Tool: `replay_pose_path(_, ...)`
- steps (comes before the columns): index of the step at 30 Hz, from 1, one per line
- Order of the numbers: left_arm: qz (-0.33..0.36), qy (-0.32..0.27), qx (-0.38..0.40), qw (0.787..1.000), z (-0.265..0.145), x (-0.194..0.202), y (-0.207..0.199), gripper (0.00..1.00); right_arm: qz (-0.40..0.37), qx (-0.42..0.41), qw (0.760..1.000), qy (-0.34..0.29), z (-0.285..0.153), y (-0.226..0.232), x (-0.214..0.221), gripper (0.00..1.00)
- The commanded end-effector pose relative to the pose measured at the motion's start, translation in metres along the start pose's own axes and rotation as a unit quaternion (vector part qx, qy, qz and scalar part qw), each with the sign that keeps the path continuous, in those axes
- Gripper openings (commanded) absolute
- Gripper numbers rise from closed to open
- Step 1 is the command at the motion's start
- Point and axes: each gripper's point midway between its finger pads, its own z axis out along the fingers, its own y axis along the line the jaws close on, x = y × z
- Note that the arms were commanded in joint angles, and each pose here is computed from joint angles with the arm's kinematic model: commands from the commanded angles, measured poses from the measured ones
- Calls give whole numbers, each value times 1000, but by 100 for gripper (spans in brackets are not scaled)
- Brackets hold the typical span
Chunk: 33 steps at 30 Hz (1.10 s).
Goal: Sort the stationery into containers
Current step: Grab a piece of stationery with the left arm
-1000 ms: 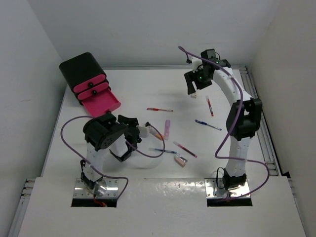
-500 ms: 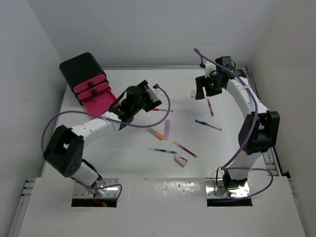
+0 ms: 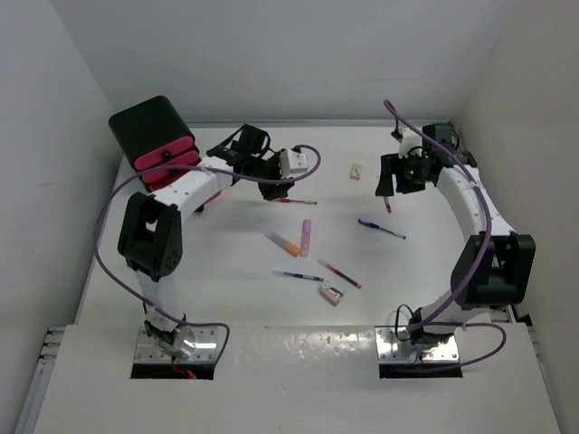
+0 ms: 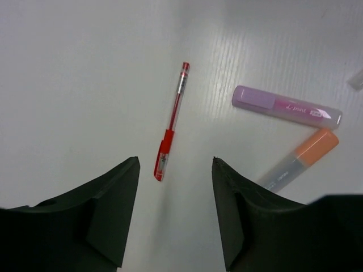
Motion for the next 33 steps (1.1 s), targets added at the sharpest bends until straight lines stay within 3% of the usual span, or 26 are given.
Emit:
replay_pose_path(1, -10, -11, 23, 1000, 5, 2, 9, 58, 3, -4, 999, -44, -9, 0, -15, 65)
replay_pose_path(10, -15, 9, 10, 1000, 50, 15, 50, 52, 13, -1, 999, -37, -5, -7, -11, 64)
replay_pose_path(33, -31, 42, 69, 996, 103, 69, 10, 57, 34, 12, 999, -25, 0, -25, -7, 66)
